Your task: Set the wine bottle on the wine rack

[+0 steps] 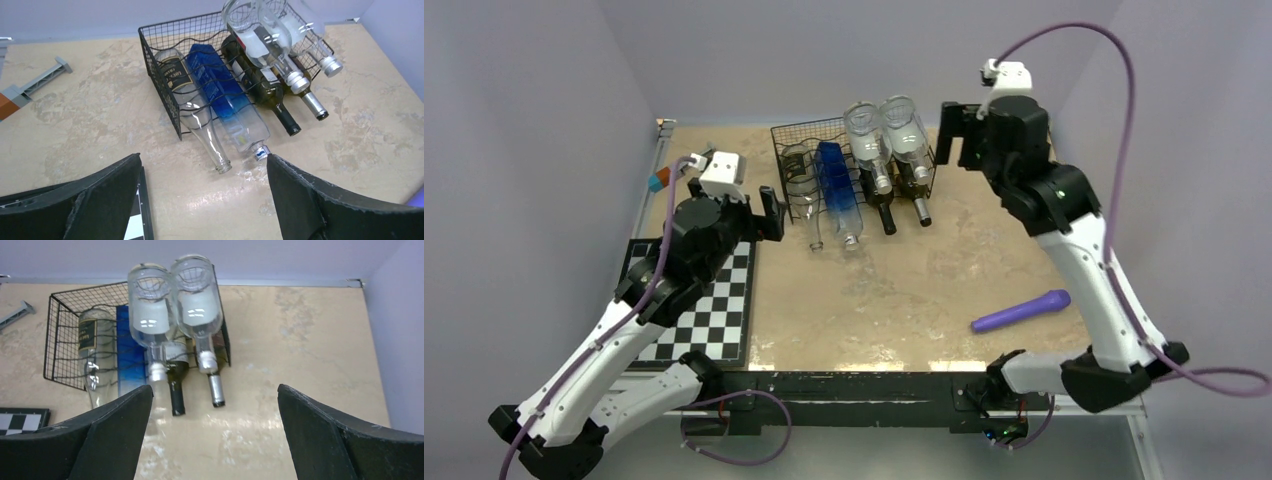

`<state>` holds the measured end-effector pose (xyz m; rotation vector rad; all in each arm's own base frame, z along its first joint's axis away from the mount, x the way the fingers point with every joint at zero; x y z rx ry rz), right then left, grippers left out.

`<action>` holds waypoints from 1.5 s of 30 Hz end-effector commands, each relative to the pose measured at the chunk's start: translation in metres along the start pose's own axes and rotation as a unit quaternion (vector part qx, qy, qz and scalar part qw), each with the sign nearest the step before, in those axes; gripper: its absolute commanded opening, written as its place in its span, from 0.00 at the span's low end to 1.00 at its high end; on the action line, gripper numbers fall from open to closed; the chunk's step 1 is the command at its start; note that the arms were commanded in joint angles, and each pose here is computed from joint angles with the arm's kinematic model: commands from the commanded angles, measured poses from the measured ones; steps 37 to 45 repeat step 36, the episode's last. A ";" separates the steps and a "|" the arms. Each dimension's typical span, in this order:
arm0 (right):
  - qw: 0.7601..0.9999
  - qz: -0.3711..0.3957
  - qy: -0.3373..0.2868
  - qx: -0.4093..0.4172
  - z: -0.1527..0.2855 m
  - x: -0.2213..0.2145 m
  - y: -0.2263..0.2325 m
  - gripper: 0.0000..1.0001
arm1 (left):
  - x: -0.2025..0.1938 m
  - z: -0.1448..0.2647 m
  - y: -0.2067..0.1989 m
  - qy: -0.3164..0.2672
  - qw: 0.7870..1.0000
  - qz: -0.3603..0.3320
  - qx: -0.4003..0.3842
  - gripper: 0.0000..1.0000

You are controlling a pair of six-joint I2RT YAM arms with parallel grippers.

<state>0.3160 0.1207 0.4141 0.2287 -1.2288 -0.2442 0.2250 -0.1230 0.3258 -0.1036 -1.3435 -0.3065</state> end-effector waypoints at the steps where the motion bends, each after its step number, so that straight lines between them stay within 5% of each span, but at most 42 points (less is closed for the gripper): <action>1: 0.999 0.013 0.036 -0.033 0.060 -0.006 -0.043 0.99 | 0.031 0.028 0.009 -0.011 1.000 0.001 -0.010 0.99; 16: 0.998 0.027 0.010 0.058 0.178 0.016 -0.071 0.99 | 0.059 0.061 0.008 0.060 0.996 -0.012 -0.061 0.99; 45: 0.994 0.036 0.036 0.097 0.174 0.019 -0.055 0.99 | 0.053 0.064 0.008 0.051 0.997 0.004 -0.061 0.99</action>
Point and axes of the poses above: each gripper's point midway between its finger pads, its own z axis back along the fingers, its own y axis along the line the jaws close on, x = y × z, the point moved 5 cm from there along z, back along the fingers, and after that the axes turned 15 degrees about -z, right-handed, at the moved point
